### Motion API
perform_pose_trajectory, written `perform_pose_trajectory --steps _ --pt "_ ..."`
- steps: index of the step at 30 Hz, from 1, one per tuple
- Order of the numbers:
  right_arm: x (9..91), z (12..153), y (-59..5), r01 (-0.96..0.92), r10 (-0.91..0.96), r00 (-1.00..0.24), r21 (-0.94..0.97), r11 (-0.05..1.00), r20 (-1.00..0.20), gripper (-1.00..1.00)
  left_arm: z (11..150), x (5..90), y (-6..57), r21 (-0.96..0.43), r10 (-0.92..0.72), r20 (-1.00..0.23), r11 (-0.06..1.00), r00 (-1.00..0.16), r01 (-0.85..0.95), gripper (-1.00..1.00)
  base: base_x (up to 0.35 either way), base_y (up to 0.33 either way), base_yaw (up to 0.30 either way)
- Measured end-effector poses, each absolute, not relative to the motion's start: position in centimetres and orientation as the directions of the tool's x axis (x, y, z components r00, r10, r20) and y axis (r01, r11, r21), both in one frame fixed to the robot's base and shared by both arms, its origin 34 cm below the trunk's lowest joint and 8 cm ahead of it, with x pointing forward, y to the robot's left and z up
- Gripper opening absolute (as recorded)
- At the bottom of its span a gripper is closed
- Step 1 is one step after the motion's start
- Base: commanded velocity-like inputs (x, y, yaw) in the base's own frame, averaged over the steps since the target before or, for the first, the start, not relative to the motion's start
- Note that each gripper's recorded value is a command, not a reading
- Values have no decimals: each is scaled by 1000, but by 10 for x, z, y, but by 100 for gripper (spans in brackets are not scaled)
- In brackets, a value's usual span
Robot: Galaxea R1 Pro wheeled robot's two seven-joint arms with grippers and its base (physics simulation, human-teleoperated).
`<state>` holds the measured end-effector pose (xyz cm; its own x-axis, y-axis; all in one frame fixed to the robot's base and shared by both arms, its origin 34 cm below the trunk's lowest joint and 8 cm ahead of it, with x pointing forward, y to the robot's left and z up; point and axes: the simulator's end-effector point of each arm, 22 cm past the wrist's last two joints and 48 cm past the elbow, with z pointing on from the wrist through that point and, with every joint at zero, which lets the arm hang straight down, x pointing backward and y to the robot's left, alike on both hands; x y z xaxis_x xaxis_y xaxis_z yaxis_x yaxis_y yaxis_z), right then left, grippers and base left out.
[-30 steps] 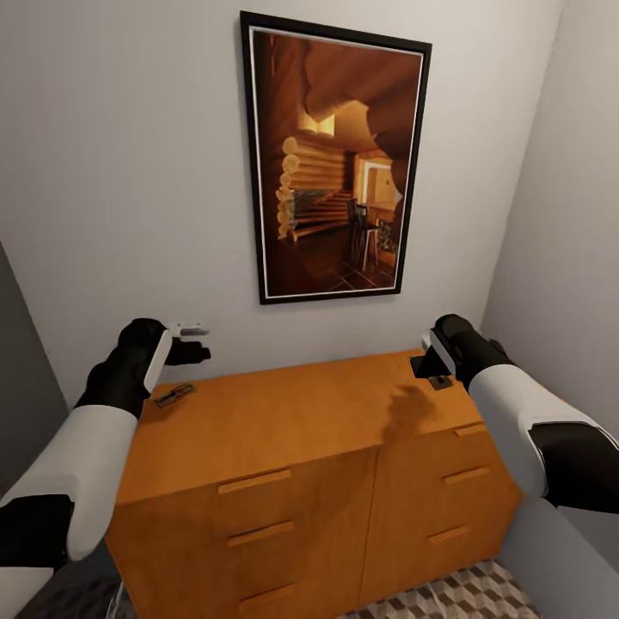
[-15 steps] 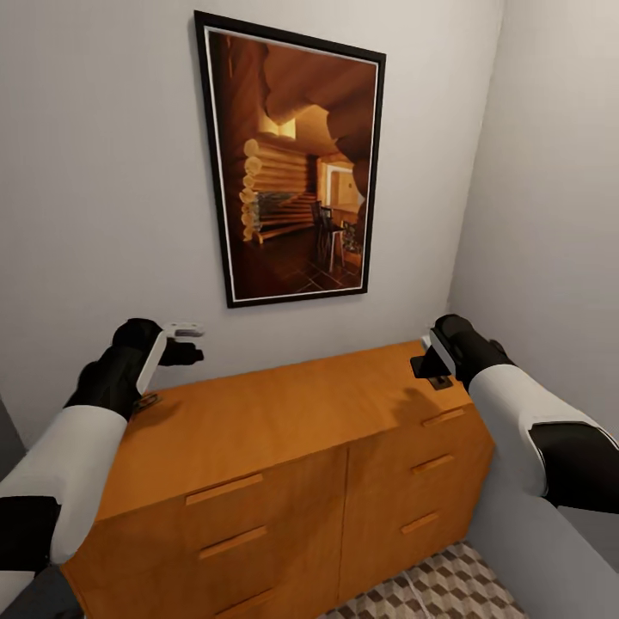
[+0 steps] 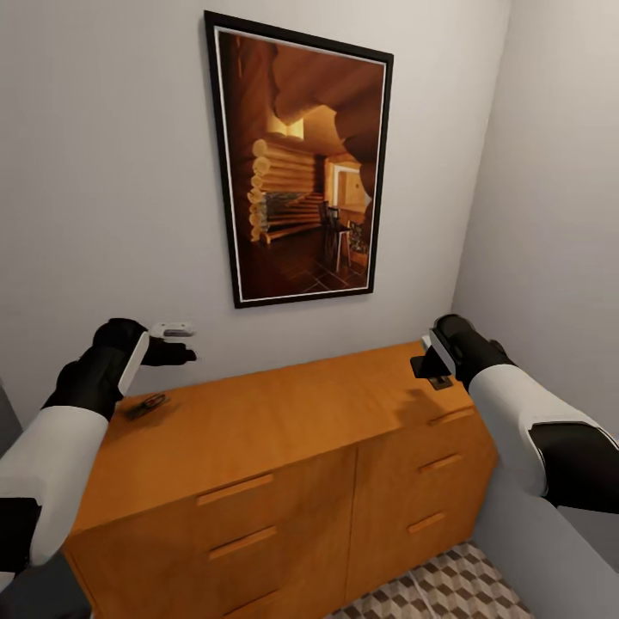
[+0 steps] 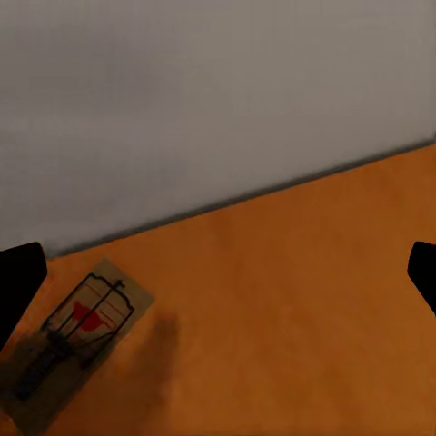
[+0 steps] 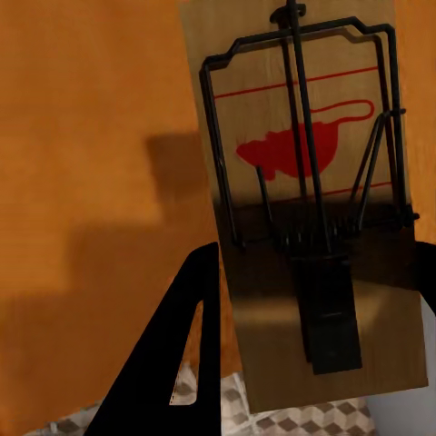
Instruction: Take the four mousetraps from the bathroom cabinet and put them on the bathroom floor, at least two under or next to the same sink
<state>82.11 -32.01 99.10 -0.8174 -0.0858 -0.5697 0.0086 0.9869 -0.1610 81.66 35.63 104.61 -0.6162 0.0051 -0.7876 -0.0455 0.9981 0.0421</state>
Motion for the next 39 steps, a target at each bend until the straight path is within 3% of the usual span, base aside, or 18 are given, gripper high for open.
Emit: perform_pose_trajectory --steps 13,39 --pt "821 991 -320 8 -86 -817 -161 987 -570 -100 1044 816 359 48 6 -785 998 -620 -50 100 0 284 0" --pt "821 991 -319 5 -86 -817 -156 988 -570 -100 1036 817 343 96 68 -770 995 -635 -10 100 0 14 0"
